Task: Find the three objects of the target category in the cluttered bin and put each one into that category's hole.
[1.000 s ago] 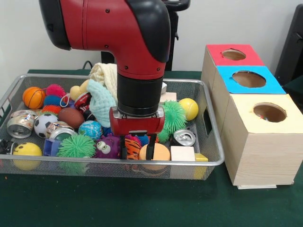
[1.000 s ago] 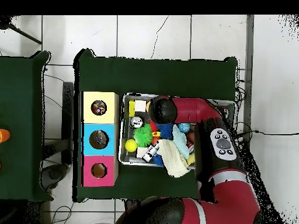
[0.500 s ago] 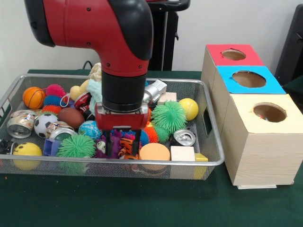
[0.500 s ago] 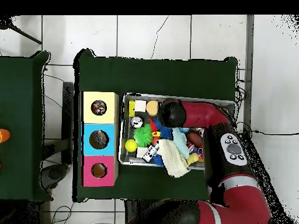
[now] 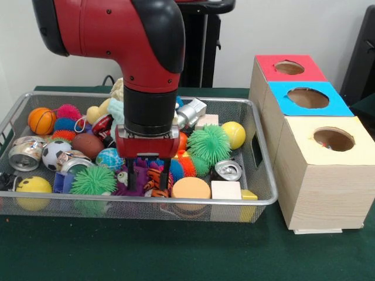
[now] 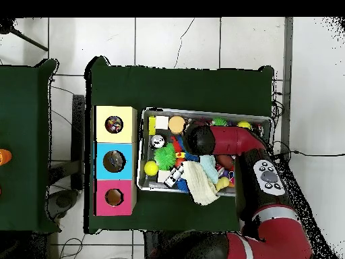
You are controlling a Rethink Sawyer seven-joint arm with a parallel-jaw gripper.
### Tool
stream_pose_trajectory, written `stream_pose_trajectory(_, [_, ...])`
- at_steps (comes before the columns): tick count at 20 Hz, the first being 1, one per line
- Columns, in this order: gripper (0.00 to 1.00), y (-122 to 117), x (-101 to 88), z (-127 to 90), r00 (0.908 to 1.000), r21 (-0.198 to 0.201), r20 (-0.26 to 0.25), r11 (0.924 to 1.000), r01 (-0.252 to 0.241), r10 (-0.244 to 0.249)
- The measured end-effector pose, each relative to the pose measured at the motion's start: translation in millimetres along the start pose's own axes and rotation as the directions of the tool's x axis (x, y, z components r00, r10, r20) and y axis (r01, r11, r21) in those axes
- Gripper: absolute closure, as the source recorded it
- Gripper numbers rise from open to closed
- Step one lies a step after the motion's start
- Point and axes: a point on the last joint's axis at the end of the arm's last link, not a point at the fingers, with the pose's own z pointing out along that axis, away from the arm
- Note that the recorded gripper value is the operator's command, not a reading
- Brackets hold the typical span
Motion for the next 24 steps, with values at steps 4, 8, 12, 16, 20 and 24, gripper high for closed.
stream_pose_trajectory(4, [0.00, 9, 1.0, 6, 0.9989, 0.019, 0.041, 0.9995, 0.023, -0.024])
stream_pose_trajectory(8, [0.00, 11, 3.0, 7, 0.9977, 0.032, 0.060, 0.9990, 0.031, -0.033])
stream_pose_trajectory(12, [0.00, 12, 5.0, 10, 0.9970, 0.039, 0.070, 0.9988, 0.030, -0.033])
stream_pose_trajectory(16, [0.00, 13, 6.8, 13, 0.9973, 0.040, 0.070, 0.9990, 0.020, -0.022])
stream_pose_trajectory(20, [0.00, 15, 9.8, 11, 0.9974, 0.048, 0.071, 0.9988, 0.009, -0.012])
stream_pose_trajectory(24, [0.00, 23, 17.0, 3, 0.9973, 0.069, 0.066, 0.9972, 0.029, -0.033])
